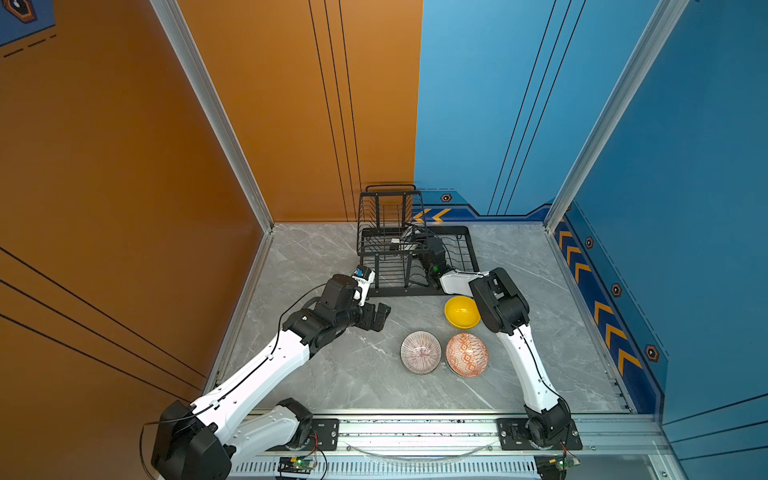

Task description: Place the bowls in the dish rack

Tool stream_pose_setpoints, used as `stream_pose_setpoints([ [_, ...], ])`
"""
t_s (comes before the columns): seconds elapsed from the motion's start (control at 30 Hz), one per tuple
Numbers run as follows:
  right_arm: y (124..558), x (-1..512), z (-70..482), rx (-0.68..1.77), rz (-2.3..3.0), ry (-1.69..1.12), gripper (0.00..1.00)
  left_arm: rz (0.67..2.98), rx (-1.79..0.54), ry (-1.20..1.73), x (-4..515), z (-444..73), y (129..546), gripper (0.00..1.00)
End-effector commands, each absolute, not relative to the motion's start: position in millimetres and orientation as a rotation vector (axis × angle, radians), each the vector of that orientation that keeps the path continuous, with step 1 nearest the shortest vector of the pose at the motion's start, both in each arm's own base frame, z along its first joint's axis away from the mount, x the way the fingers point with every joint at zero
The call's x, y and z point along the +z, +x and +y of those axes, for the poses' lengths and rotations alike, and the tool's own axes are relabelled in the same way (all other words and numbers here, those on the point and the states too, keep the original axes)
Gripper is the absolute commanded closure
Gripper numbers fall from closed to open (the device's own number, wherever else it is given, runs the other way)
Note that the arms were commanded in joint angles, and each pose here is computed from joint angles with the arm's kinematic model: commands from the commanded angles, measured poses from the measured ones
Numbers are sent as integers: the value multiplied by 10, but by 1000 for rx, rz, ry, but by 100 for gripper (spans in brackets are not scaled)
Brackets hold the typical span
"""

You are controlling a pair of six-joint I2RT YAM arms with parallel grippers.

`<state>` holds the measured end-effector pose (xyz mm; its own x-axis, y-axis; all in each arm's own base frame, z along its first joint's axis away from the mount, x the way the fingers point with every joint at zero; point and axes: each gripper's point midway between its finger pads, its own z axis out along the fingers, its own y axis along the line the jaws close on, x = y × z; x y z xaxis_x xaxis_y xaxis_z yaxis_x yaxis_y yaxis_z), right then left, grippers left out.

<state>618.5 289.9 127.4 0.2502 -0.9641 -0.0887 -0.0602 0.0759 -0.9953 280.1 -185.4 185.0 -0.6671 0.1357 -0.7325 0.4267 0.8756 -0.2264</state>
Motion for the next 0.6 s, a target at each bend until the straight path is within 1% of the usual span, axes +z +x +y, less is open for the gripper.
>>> stream_pose_setpoints([
  [0.0,6186,1312,2919,-922,1112,-1305,60,2274,-508,416,1909,-1857,2804,2],
  [0.1,6183,1328,2916,-924,1111,-1305,56,2275,-508,416,1904,-1853,2797,2],
  [0.17,6179,1351,2912,-927,1109,-1304,51,2275,-507,415,1902,-1849,2795,2],
  [0.27,6176,1392,2907,-931,1105,-1301,39,2273,-508,416,1906,-1852,2793,2],
  [0.47,6149,1477,2877,-927,1106,-1286,7,2273,-511,418,1902,-1853,2783,2],
  [0.5,6134,1507,2874,-918,1111,-1277,4,2275,-508,416,1895,-1844,2784,2],
  [0.57,6110,1535,2850,-905,1122,-1267,1,2271,-507,416,1902,-1840,2782,2],
])
